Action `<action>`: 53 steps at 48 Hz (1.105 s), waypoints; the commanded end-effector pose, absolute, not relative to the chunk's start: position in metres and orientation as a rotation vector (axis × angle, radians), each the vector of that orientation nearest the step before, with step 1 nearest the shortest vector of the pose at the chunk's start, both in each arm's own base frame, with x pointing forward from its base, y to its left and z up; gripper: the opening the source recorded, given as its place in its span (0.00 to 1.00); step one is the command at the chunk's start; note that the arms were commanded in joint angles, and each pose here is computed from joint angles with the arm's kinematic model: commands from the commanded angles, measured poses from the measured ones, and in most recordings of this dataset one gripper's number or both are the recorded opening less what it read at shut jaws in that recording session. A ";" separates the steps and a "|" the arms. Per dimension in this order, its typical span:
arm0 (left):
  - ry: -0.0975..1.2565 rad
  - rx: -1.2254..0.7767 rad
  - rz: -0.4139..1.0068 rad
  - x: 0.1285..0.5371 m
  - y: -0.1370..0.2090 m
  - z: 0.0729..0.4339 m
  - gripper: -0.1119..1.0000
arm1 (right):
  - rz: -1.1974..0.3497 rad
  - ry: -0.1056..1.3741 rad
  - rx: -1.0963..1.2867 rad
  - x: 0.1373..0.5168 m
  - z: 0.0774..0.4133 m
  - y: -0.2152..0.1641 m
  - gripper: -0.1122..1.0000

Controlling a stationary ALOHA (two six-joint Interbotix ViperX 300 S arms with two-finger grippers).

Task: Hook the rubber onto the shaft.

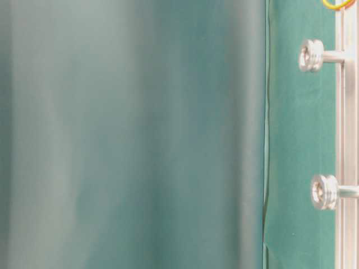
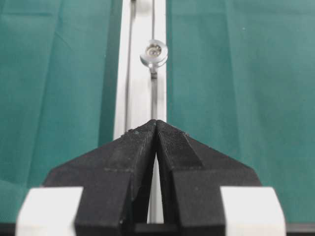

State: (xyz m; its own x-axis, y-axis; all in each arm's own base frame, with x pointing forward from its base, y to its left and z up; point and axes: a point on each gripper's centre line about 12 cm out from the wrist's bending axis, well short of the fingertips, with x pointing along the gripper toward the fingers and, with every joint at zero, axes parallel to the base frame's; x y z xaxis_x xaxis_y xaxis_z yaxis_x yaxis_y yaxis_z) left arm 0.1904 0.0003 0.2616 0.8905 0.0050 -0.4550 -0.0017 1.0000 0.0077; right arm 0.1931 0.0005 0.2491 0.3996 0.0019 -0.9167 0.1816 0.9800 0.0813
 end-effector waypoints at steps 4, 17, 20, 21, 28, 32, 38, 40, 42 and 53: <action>0.443 0.012 0.004 0.193 0.000 0.273 0.10 | -0.117 1.148 0.181 0.200 0.258 0.000 0.12; 0.443 0.012 0.002 0.193 0.000 0.273 0.10 | -0.125 1.173 0.176 0.203 0.254 0.000 0.12; 0.442 0.012 0.004 0.193 0.000 0.273 0.10 | -0.125 1.175 0.176 0.203 0.254 0.000 0.12; 0.442 0.012 0.004 0.193 0.000 0.273 0.10 | -0.126 1.179 0.175 0.203 0.253 0.000 0.12; 0.442 0.012 0.004 0.193 0.000 0.273 0.10 | -0.128 1.202 0.177 0.201 0.253 0.000 0.12; 0.442 0.012 0.002 0.193 0.000 0.273 0.10 | -0.129 1.210 0.178 0.200 0.253 0.000 0.12; 0.442 0.012 0.002 0.193 0.000 0.273 0.10 | -0.129 1.210 0.177 0.200 0.255 0.000 0.13; 0.442 0.012 0.004 0.193 0.000 0.273 0.10 | -0.129 1.208 0.177 0.200 0.256 0.000 0.13; 0.442 0.012 0.002 0.193 0.000 0.273 0.10 | -0.129 1.210 0.177 0.200 0.255 0.000 0.13; 0.442 0.012 0.002 0.193 0.000 0.273 0.10 | -0.130 1.210 0.173 0.200 0.255 -0.001 0.33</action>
